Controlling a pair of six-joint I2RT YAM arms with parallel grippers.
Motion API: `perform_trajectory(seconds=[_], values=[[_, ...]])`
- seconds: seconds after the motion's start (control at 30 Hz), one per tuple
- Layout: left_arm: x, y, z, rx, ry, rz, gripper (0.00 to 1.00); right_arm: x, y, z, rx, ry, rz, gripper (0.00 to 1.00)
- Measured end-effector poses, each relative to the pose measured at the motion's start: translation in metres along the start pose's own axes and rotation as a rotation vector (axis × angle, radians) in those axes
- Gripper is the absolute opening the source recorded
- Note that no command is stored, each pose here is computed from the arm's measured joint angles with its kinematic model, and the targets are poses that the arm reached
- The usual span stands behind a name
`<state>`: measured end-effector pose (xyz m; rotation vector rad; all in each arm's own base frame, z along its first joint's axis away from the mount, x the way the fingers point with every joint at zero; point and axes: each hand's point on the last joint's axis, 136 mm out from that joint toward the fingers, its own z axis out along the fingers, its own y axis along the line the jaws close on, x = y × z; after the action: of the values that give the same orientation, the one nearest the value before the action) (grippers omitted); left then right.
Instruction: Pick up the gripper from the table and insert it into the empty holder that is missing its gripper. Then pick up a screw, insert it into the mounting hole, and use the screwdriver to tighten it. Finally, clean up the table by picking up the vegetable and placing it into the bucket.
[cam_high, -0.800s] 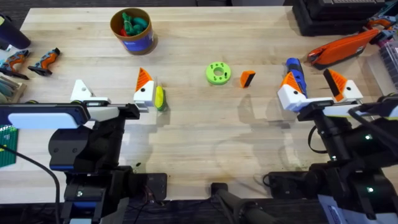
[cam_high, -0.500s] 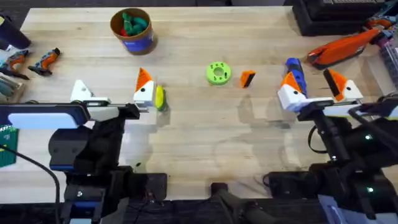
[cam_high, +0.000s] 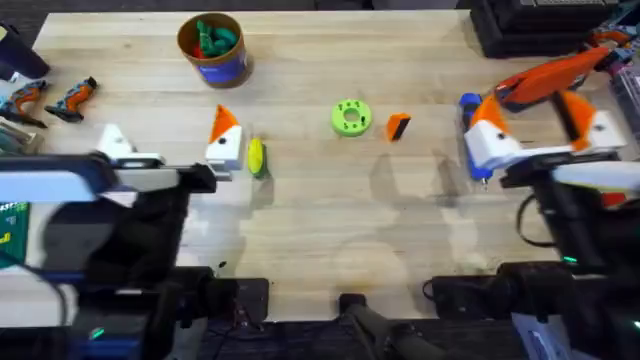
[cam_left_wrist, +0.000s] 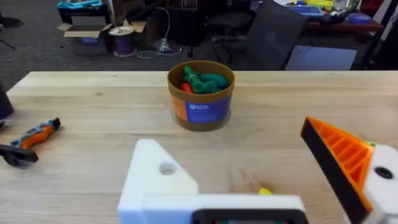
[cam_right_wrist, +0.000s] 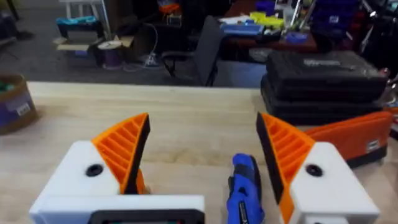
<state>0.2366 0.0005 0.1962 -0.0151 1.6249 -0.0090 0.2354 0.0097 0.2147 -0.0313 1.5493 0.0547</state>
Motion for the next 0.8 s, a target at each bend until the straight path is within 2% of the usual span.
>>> perform_trajectory(seconds=[0.17,0.33,0.43,0.6,0.8], values=[[-0.04,-0.001,-0.014,-0.001,0.077,0.0,0.986,-0.044,0.002,-0.015,-0.002,0.035,0.005,0.992],[-0.056,-0.001,-0.016,-0.004,0.295,0.002,0.986,-0.062,0.002,-0.014,0.0,0.201,0.014,0.992],[-0.055,-0.001,-0.01,-0.007,0.446,0.002,0.986,-0.062,0.002,-0.006,0.0,0.335,0.021,0.992],[-0.047,-0.001,0.009,-0.009,0.642,0.003,0.986,-0.046,0.001,0.007,0.004,0.605,0.036,0.992],[-0.015,0.0,0.026,-0.012,0.842,0.004,0.986,-0.022,0.001,0.017,0.009,0.846,0.049,0.992]])
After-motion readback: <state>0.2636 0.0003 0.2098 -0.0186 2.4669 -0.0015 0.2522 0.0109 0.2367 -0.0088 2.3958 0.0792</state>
